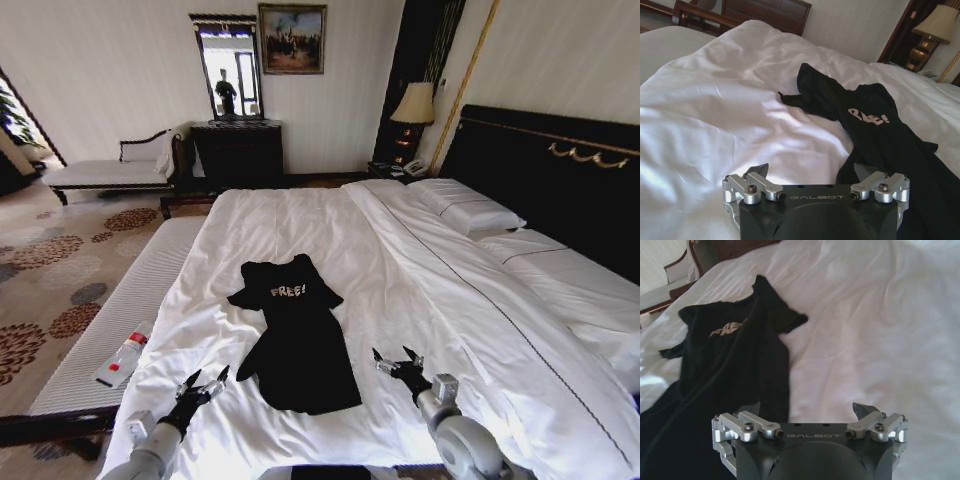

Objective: Fold the clothes on the bed.

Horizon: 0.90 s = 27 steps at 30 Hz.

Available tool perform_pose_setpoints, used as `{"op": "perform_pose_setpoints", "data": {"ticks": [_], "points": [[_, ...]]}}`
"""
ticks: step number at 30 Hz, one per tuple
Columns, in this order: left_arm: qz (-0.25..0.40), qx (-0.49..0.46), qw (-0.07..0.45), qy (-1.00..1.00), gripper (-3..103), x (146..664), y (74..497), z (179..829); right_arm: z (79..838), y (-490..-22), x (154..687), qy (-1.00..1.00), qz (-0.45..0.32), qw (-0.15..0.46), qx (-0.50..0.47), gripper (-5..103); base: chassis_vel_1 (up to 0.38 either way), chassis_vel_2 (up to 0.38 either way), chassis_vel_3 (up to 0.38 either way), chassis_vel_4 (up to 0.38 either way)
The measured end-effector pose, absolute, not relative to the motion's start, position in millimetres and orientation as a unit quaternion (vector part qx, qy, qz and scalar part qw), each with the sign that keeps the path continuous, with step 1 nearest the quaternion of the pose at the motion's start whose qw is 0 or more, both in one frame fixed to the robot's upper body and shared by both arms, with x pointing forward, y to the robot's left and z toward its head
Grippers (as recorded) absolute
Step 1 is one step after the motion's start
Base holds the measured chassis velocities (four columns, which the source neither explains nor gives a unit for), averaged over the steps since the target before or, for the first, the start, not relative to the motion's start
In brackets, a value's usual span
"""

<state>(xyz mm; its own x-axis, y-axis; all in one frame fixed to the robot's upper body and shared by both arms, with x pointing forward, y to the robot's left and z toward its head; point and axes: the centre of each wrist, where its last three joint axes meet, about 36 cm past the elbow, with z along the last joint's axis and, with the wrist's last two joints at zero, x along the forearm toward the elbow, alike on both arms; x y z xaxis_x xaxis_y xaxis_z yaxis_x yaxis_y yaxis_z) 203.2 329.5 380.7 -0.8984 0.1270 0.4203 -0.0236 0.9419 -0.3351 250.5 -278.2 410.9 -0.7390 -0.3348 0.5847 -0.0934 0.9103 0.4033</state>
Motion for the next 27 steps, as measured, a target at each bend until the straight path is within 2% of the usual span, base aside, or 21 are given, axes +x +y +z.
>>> {"op": "perform_pose_setpoints", "data": {"ticks": [3, 7, 12, 19, 27], "points": [[0.197, -0.004, 0.222, -0.955, 98, 193, 324, 375, 411, -279, 255, -0.846, -0.303, 0.413, 0.152, 100, 0.0, 0.0, 0.0, 0.0], [0.206, -0.001, 0.226, -0.952, 98, 187, 319, 374, 397, -285, 259, -0.814, -0.357, 0.431, 0.156, 100, 0.0, 0.0, 0.0, 0.0], [0.214, -0.003, 0.225, -0.951, 98, 189, 316, 375, 386, -286, 259, -0.806, -0.372, 0.436, 0.149, 100, 0.0, 0.0, 0.0, 0.0], [0.232, -0.018, 0.232, -0.944, 98, 187, 299, 372, 364, -287, 254, -0.813, -0.344, 0.453, 0.124, 100, 0.0, 0.0, 0.0, 0.0], [0.241, -0.033, 0.238, -0.94, 98, 185, 289, 372, 356, -281, 251, -0.812, -0.35, 0.453, 0.116, 100, 0.0, 0.0, 0.0, 0.0]]}}
